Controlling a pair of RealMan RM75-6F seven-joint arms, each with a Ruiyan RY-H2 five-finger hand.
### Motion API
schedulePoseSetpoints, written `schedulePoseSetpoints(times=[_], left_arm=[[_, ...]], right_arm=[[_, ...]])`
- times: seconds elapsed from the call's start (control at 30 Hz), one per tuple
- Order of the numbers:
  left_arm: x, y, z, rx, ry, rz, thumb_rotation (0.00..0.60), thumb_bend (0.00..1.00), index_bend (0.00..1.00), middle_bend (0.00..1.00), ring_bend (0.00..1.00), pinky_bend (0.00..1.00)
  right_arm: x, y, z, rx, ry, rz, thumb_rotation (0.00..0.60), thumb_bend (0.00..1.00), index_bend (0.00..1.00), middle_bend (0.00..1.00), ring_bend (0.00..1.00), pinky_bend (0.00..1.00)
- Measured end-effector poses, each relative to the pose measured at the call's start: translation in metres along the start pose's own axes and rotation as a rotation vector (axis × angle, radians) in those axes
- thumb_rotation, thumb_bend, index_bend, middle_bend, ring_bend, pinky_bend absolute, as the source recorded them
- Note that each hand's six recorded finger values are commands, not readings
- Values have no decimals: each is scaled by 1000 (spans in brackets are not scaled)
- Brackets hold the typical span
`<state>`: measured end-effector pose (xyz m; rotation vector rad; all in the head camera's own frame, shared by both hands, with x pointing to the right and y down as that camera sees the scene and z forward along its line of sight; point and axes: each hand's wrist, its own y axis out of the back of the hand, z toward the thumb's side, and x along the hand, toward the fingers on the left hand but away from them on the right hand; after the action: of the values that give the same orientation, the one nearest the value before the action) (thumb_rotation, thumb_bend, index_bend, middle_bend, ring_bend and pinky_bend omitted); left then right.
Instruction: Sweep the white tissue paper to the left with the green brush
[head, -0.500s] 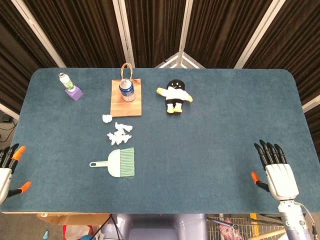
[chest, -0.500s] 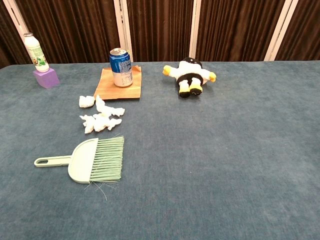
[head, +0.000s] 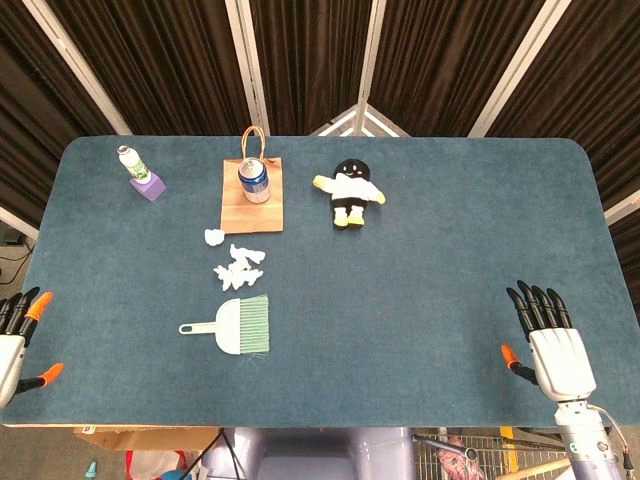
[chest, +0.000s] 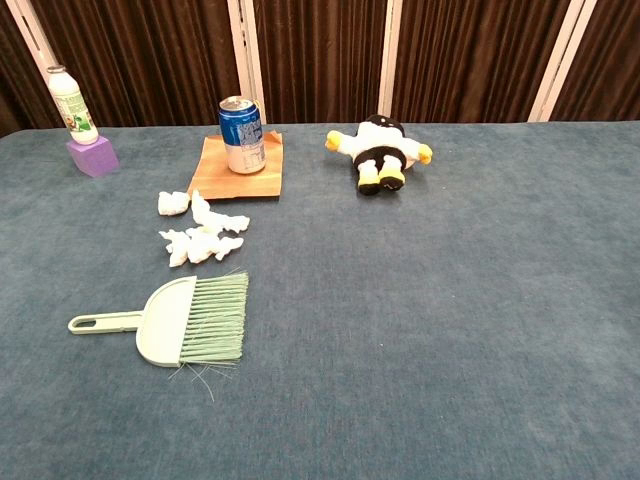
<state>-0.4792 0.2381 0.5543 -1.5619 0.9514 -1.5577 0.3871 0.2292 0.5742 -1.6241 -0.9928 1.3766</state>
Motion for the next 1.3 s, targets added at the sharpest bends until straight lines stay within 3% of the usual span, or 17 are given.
schedulePoseSetpoints(times=[0.07, 0.13, 0.17, 0.23, 0.33, 0.47, 0.8, 1.03, 1.3], left_arm=[[4, 1, 3, 8, -9, 1, 600, 13, 0, 216, 224, 272], [10, 2, 8, 23, -25, 4, 600, 62, 6, 528, 492, 486], [14, 2, 11, 31, -33, 5, 600, 79, 19, 629, 577, 553], [26, 1, 21, 44, -53, 2, 600, 126, 117, 833, 783, 729], [43, -5, 38, 30, -75, -27, 600, 178, 323, 975, 933, 879], [66, -18, 61, 21, -91, -98, 600, 235, 438, 1000, 1000, 965], [100, -61, 115, 7, -72, -264, 600, 282, 458, 1000, 1000, 998], [108, -82, 148, -2, -77, -327, 600, 352, 440, 1000, 1000, 999], [110, -97, 181, 12, -100, -351, 600, 361, 430, 1000, 1000, 999]], right_arm=[[0, 0, 0, -3, 0, -1, 600, 345, 0, 0, 0, 0], [0, 1, 0, -6, 1, -2, 600, 345, 0, 0, 0, 0], [0, 1, 1, -7, 4, -1, 600, 345, 0, 0, 0, 0], [1, 0, 2, -9, 7, 2, 600, 345, 0, 0, 0, 0], [0, 0, 2, -13, 9, 5, 600, 344, 0, 0, 0, 0], [0, 0, 1, -22, 4, 7, 600, 345, 0, 0, 0, 0], [0, 0, 1, -36, 6, 13, 600, 345, 0, 0, 0, 0], [0, 0, 2, -45, 10, 18, 600, 345, 0, 0, 0, 0], [1, 0, 3, -50, 14, 20, 600, 345, 0, 0, 0, 0]])
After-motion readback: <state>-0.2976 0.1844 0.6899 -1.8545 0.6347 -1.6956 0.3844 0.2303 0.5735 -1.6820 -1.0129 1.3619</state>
